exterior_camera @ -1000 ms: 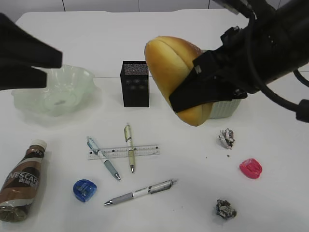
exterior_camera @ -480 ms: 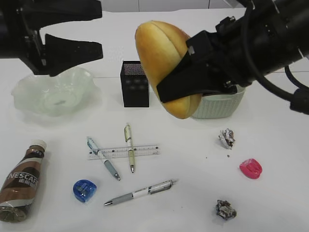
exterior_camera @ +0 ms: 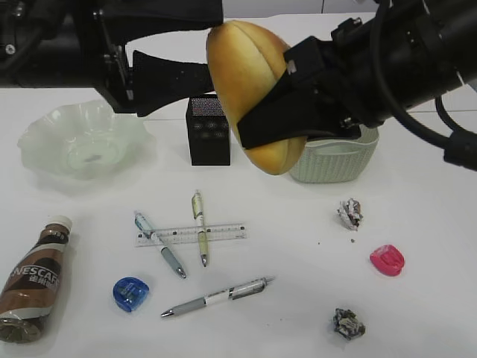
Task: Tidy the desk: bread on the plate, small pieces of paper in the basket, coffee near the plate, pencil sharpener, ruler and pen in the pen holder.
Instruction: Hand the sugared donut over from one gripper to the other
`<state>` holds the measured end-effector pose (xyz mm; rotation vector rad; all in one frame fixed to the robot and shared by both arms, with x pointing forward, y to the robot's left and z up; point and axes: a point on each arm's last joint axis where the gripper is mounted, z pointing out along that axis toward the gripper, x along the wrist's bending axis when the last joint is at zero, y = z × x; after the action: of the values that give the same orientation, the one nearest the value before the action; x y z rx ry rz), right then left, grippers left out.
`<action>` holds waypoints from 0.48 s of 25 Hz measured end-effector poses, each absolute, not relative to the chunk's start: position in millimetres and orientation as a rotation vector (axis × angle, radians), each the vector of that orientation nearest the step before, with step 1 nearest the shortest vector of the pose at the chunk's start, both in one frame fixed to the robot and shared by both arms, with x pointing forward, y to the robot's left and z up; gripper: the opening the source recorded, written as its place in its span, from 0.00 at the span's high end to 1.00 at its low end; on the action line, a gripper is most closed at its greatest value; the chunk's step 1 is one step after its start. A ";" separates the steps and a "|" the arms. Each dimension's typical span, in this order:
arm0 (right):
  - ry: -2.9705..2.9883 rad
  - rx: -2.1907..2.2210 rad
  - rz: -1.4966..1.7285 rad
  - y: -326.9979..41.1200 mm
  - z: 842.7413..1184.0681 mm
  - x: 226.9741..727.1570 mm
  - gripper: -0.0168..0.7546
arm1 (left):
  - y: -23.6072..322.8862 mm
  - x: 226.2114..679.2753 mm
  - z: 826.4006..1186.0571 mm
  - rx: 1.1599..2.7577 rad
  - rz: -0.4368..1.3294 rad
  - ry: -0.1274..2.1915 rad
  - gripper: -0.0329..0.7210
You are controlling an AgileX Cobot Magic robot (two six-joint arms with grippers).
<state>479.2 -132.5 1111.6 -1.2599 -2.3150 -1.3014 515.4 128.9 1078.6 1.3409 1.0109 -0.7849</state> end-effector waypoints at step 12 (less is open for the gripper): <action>-2.321 -1.256 -1.298 -132.6 1111.4 479.1 0.73 | 107.4 520.4 1077.5 1.365 -0.800 0.987 0.17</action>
<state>479.1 -132.6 1111.4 -1.2557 -2.3210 -1.2979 520.4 107.4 1077.5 1.3648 0.9873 -0.8000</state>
